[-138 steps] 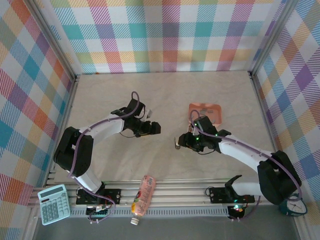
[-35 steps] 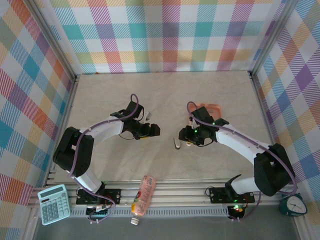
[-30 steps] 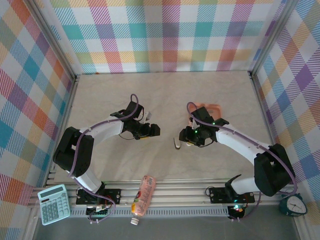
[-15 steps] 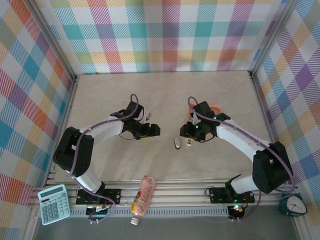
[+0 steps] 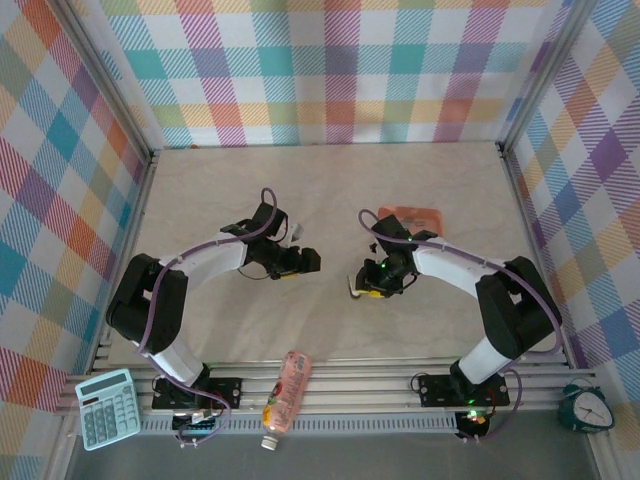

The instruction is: Load the staples into the stapler

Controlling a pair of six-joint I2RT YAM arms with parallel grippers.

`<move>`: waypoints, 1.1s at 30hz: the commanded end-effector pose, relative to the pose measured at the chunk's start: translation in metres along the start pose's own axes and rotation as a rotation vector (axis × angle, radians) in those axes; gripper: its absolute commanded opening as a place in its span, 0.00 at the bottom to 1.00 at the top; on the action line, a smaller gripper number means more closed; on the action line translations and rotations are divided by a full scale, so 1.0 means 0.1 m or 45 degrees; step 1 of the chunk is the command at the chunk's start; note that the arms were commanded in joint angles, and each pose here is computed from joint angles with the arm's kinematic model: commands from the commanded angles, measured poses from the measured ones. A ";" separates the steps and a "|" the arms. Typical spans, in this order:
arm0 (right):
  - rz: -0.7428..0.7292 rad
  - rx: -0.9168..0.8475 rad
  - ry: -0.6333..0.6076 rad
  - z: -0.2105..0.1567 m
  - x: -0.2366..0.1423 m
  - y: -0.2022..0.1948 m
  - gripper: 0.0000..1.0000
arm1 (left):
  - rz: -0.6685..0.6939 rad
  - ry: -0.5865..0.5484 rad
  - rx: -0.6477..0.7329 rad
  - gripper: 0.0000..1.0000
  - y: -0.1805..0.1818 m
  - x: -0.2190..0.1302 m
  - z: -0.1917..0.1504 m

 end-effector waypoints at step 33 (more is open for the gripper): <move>-0.116 -0.073 -0.108 0.00 -0.08 -0.02 0.37 | -0.038 -0.046 0.001 0.78 -0.07 -0.06 0.12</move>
Point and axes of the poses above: each hand's point on the last joint's axis, 136 mm out from that joint toward the fingers, its own x axis out along the fingers, its own y axis along the line the jaws close on, z = x × y, the point moved 6 cm from there along -x, back along the fingers, and after that the axes turned 7 degrees about x, right-handed, at the moved point
